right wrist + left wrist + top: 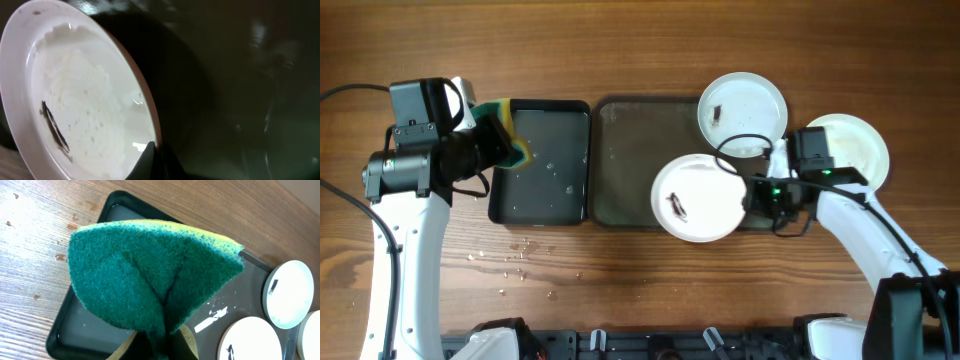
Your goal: Clean dirty plates on tray and stack at the side
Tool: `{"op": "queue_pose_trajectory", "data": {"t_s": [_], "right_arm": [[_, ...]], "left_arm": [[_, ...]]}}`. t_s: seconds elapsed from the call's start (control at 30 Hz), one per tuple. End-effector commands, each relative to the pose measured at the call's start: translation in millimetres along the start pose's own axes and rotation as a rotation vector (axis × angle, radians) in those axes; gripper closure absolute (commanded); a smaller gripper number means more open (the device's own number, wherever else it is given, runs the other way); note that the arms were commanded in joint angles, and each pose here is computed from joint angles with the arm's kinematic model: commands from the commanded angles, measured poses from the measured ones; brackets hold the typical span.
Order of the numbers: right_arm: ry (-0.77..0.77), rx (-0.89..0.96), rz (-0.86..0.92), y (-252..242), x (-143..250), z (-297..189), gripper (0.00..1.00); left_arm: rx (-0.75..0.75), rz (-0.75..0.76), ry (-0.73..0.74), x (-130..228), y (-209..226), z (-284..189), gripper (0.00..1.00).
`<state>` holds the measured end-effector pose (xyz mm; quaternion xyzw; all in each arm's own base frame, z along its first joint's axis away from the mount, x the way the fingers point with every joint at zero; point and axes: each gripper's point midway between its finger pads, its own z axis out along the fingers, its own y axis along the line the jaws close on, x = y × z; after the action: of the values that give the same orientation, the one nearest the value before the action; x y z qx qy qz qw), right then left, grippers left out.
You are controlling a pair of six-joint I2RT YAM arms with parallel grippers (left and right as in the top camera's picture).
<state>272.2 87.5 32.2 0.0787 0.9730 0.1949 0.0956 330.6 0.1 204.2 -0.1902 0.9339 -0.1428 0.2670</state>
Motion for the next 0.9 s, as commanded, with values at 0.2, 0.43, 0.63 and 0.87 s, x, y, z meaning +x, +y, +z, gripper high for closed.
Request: {"op": "queue_pose_trajectory", "data": {"t_s": [0.2, 0.43, 0.63, 0.87], "right_arm": [[-0.241, -0.023, -0.177, 37, -54, 10, 0.96], [-0.240, -0.023, -0.221, 34, -63, 37, 0.96], [-0.236, -0.037, -0.295, 47, -60, 39, 0.96], [-0.236, 0.001, -0.339, 61, -78, 21, 0.70]], "left_arm": [[0.011, 0.167, 0.066, 7, -7, 25, 0.96], [-0.058, 0.266, 0.193, 29, -14, 83, 0.96], [-0.072, 0.265, 0.243, 37, -10, 104, 0.96], [-0.104, 0.264, 0.264, 40, -2, 117, 0.96]]}}
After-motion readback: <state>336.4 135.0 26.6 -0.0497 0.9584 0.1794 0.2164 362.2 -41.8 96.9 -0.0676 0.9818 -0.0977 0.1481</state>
